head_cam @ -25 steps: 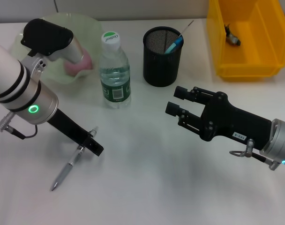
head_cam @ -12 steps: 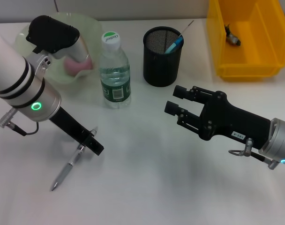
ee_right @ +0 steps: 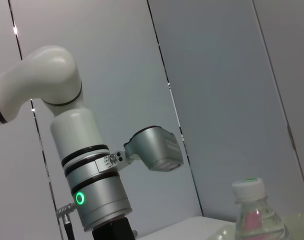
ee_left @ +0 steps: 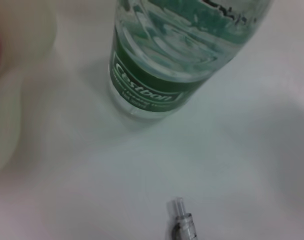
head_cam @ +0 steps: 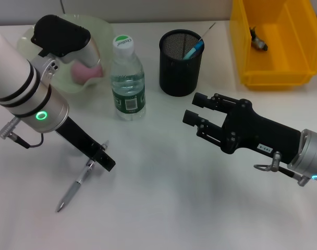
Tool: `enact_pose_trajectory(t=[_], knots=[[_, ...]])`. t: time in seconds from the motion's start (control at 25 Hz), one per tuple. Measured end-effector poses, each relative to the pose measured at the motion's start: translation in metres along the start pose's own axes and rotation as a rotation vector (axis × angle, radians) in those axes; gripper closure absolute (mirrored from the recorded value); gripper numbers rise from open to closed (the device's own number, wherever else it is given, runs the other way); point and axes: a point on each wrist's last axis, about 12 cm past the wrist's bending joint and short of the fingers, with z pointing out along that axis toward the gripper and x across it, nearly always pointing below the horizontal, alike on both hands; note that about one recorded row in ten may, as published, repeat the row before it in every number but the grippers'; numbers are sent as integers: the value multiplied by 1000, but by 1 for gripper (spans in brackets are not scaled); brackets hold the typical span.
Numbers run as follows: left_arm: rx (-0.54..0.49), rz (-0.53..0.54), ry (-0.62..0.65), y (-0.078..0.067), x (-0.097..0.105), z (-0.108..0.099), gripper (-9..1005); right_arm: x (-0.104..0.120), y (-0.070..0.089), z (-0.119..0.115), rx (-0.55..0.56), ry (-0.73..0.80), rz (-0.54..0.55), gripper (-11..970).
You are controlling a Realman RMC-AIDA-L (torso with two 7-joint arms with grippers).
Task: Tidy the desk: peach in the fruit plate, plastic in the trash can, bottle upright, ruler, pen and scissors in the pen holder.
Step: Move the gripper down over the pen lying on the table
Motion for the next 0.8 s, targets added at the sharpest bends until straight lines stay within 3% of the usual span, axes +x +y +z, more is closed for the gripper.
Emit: enact_pose_trajectory(t=[0.8], knots=[[-23, 6, 47, 2, -2, 5, 208, 0, -4, 2, 14, 13, -8, 482]])
